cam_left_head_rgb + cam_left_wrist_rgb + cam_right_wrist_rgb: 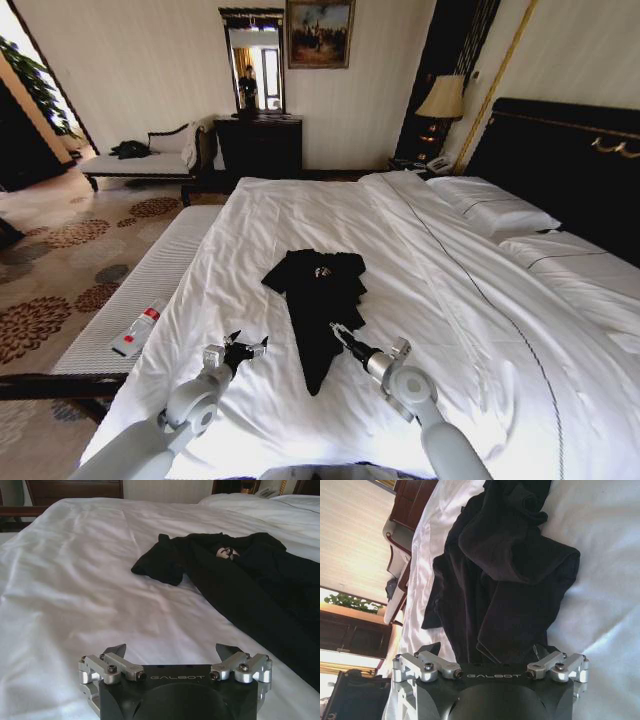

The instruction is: Fold the clothes on the bed.

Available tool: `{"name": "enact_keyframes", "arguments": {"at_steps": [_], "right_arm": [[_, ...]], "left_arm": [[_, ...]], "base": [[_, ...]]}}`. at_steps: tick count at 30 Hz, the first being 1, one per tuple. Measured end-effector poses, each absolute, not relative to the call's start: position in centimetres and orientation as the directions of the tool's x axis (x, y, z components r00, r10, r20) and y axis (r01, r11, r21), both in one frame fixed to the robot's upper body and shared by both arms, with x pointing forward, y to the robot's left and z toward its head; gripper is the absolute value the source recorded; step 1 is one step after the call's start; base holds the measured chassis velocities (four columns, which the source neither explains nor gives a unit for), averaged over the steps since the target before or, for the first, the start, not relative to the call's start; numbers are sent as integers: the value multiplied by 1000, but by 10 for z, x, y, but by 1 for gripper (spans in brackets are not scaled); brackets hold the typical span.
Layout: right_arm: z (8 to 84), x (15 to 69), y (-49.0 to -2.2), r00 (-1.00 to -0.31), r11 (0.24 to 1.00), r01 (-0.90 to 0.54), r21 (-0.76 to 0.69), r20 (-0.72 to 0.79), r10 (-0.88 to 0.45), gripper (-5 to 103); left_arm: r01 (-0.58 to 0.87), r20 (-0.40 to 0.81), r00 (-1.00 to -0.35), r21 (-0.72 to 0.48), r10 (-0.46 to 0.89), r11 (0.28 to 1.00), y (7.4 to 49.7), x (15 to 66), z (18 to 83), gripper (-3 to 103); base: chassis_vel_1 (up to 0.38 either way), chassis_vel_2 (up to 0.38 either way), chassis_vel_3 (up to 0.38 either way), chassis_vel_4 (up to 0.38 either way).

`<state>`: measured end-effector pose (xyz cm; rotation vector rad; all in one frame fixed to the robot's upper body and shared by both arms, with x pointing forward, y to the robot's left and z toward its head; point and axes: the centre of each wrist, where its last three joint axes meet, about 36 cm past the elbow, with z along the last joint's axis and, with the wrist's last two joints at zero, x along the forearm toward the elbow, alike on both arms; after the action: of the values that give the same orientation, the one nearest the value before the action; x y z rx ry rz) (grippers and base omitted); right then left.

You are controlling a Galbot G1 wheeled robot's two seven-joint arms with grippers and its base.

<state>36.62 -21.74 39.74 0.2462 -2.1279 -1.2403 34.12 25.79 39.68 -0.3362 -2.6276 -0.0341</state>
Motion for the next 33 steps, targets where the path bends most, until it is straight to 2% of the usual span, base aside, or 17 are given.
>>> {"name": "enact_keyframes", "arguments": {"at_steps": [2, 3, 4, 7, 9, 10, 12, 15, 16, 19, 22, 25, 26, 28, 30, 31, 33], "right_arm": [[398, 369, -217, -770, 530, 157, 833, 440, -463, 102], [397, 370, -217, -770, 530, 158, 833, 440, -462, 98], [397, 370, -217, -770, 530, 158, 833, 440, -462, 98], [392, 372, -217, -764, 532, 170, 829, 452, -461, 82], [392, 372, -217, -763, 533, 171, 829, 453, -461, 82], [391, 372, -217, -762, 533, 173, 828, 455, -460, 71], [391, 372, -217, -762, 534, 173, 828, 456, -460, 71], [390, 373, -219, -762, 537, 173, 826, 458, -459, 54], [390, 373, -219, -762, 537, 173, 826, 458, -459, 54], [390, 374, -219, -761, 538, 173, 825, 459, -459, 38], [390, 374, -219, -761, 538, 172, 825, 458, -459, 33], [390, 375, -219, -762, 538, 171, 826, 457, -459, 16], [390, 375, -219, -762, 538, 171, 826, 457, -459, 16], [390, 375, -220, -761, 539, 173, 825, 459, -459, 6], [390, 374, -220, -761, 539, 173, 825, 459, -459, 6], [391, 372, -221, -762, 538, 172, 825, 458, -458, 1], [395, 368, -224, -765, 541, 169, 824, 455, -456, 0]], "left_arm": [[241, 471, -852, -33, 228, 970, 259, 343, 398, 100], [240, 471, -853, -32, 226, 970, 260, 344, 397, 100], [240, 471, -853, -32, 226, 970, 260, 344, 397, 100], [236, 469, -854, -39, 226, 971, 257, 346, 396, 100], [235, 469, -854, -40, 226, 971, 257, 346, 396, 100], [231, 469, -855, -41, 223, 972, 256, 346, 395, 100], [229, 470, -855, -40, 220, 973, 256, 347, 395, 100], [227, 471, -855, -38, 217, 973, 257, 346, 395, 100], [227, 471, -855, -38, 217, 973, 257, 346, 395, 100], [230, 469, -855, -38, 220, 973, 257, 345, 397, 100], [230, 469, -855, -37, 220, 972, 257, 345, 397, 100], [231, 467, -856, -33, 219, 972, 258, 345, 399, 100], [231, 467, -856, -33, 219, 972, 258, 345, 399, 100], [230, 468, -856, -33, 218, 973, 259, 344, 399, 100], [229, 469, -856, -33, 218, 973, 259, 343, 399, 100], [231, 473, -853, -33, 219, 972, 259, 341, 399, 100], [232, 477, -851, -33, 219, 972, 260, 337, 400, 100]], "base": [[0, 0, 0, 0], [0, 0, 0, 0], [0, 0, 0, 0], [0, 0, 0, 0], [0, 0, 0, 0], [0, 0, 0, 0], [0, 0, 0, 0], [0, 0, 0, 0], [0, 0, 0, 0], [0, 0, 0, 0], [0, 0, 0, 0], [0, 0, 0, 0], [0, 0, 0, 0], [0, 0, 0, 0], [0, 0, 0, 0], [0, 0, 0, 0], [0, 0, 0, 0]]}}
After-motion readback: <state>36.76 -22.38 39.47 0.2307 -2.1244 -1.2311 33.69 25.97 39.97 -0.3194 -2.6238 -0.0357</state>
